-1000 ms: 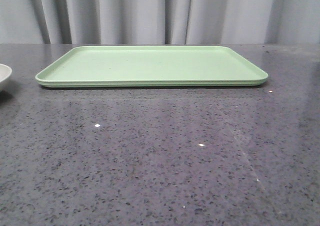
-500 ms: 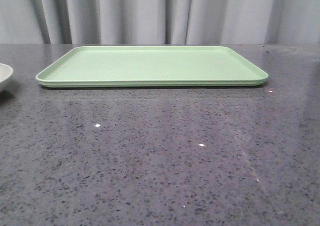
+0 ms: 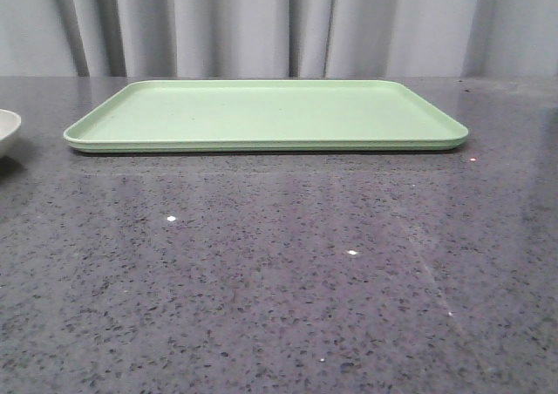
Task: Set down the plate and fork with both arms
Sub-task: 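Open the left gripper and lower it onto the white plate's rim, then grip the plate rim with the left gripper and lift it over the tray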
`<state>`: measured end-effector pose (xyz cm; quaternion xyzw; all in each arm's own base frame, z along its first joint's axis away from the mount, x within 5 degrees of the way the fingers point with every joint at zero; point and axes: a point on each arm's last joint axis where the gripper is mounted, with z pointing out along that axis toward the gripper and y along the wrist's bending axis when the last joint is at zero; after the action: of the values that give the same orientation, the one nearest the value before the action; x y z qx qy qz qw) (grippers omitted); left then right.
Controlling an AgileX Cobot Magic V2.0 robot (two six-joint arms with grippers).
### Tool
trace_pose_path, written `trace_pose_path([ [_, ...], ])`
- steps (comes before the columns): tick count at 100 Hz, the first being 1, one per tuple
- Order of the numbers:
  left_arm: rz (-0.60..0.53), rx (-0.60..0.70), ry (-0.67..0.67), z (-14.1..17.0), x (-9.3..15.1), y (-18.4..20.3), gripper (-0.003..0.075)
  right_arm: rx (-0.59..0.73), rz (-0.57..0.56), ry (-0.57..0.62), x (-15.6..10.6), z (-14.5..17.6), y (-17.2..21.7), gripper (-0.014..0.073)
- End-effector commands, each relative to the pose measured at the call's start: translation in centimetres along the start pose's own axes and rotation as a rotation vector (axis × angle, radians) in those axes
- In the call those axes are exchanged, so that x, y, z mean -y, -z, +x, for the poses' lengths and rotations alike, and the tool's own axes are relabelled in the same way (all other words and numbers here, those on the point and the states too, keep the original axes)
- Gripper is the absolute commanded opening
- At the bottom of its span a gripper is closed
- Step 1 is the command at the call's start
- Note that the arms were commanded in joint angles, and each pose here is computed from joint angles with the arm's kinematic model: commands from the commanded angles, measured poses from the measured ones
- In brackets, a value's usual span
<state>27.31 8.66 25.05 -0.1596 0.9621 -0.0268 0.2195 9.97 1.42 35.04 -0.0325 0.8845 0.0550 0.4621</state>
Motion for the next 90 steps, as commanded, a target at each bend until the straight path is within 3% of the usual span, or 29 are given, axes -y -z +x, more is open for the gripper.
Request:
trace_pose_path([
  [1,-0.022,0.019,-0.029,-0.2,-0.1,0.6,-0.0020,0.087,0.005,0.007,0.0,-1.4,0.5,0.0475],
  [34,-0.012,0.041,-0.010,-0.4,-0.7,1.6,-0.0020,0.087,0.005,0.007,0.0,-1.4,0.5,0.0475],
  [66,0.221,0.145,0.125,-1.5,-2.3,5.4,-0.0020,0.089,0.005,0.007,0.0,-1.4,0.5,0.0475],
  [90,0.322,0.182,0.133,-2.5,-1.6,6.9,-0.0020,0.090,0.005,0.007,0.0,-1.4,0.5,0.0475],
])
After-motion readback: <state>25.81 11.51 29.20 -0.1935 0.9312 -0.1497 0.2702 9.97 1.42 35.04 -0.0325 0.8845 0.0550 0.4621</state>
